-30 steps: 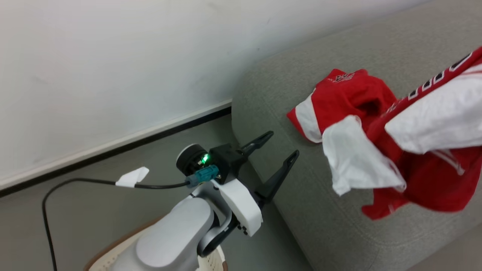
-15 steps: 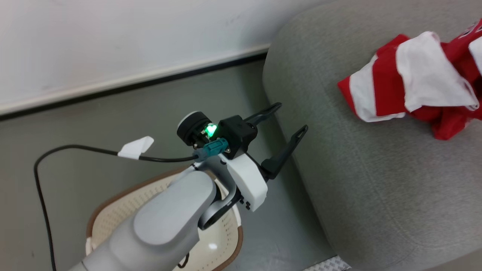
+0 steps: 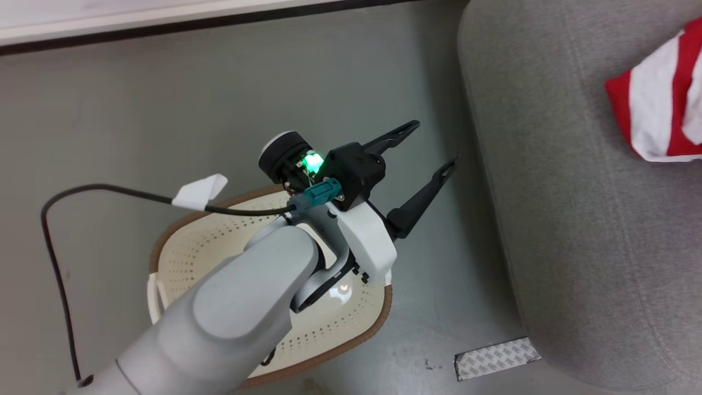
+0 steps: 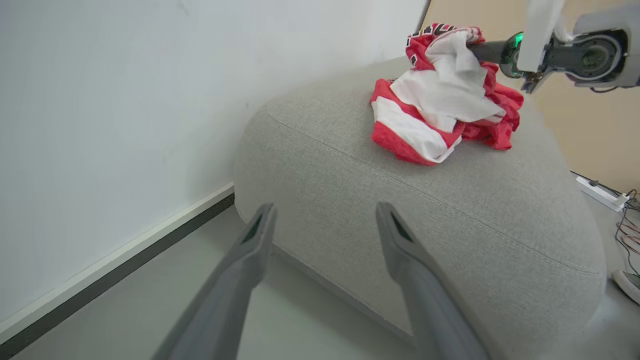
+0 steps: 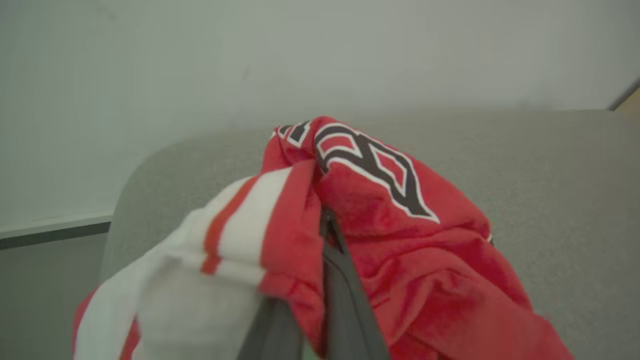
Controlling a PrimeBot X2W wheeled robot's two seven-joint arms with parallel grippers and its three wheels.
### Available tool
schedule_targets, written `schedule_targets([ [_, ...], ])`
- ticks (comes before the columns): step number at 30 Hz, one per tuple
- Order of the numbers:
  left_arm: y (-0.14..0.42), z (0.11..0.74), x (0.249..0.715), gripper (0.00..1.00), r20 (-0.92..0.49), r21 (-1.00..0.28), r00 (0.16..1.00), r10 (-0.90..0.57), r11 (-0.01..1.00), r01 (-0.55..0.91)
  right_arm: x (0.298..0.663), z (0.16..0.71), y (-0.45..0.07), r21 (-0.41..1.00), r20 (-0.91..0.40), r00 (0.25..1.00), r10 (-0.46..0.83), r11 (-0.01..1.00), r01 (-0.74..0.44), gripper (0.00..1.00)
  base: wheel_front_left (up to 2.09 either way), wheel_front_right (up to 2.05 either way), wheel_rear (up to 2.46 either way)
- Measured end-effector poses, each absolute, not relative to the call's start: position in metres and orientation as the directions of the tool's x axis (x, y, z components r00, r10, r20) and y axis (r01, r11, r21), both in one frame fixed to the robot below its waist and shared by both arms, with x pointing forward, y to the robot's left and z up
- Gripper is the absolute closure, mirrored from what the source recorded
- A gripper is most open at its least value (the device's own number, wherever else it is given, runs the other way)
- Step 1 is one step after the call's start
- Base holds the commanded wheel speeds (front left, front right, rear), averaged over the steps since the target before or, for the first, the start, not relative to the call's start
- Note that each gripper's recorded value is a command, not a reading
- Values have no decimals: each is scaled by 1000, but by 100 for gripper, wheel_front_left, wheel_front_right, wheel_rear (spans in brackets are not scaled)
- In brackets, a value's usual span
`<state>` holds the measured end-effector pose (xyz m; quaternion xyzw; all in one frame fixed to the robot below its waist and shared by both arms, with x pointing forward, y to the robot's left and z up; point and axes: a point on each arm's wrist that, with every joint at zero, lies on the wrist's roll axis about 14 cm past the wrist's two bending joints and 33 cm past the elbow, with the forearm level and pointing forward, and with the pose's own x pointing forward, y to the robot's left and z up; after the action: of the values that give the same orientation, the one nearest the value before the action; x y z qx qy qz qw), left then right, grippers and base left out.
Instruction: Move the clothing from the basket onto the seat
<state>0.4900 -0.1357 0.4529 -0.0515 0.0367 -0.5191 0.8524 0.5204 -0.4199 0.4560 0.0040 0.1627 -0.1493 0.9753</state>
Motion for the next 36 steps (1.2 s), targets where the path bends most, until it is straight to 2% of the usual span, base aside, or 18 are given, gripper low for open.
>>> schedule_targets([
  [5,-125,446,496,0,-19,-130,490,-871,488,863,516,419,-412,-57,-514,816,-263,960,273,100,0,0,0],
  [6,-125,448,496,0,-15,-128,492,-870,490,862,512,417,-412,-64,-545,798,-257,962,266,85,0,0,0],
  [7,-125,450,496,0,-13,-126,494,-870,491,862,509,417,-413,-72,-563,786,-257,962,263,85,0,0,0],
  [8,-125,452,495,0,-8,-123,495,-869,492,862,506,417,-414,-74,-581,773,-255,962,262,65,0,0,0],
  [9,-125,454,495,0,-7,-120,495,-869,493,862,504,418,-413,-76,-594,765,-250,964,256,49,0,0,0],
  [10,-125,457,494,0,0,-118,496,-868,493,862,503,421,-412,-77,-601,761,-244,965,249,27,0,0,0],
  [12,-126,462,493,0,3,-117,498,-867,494,862,501,429,-412,-80,-597,766,-238,968,238,0,0,0,0],
  [16,-127,472,488,0,16,-117,501,-865,496,860,491,445,-414,-81,-600,765,-236,968,236,0,0,0,0],
  [20,-128,486,480,0,37,-111,506,-862,499,859,470,452,-412,-33,-662,719,-212,967,254,0,0,0,0],
  [24,-125,498,468,0,48,-103,513,-857,507,856,451,477,-413,-42,-674,713,-194,973,225,0,0,0,0],
  [28,-122,509,454,0,52,-107,524,-850,517,849,440,518,-415,-86,-604,773,-194,980,178,0,0,0,0],
  [36,-105,544,436,0,105,-82,585,-804,580,811,424,595,-394,-118,-342,933,-114,990,78,0,0,0,0],
])
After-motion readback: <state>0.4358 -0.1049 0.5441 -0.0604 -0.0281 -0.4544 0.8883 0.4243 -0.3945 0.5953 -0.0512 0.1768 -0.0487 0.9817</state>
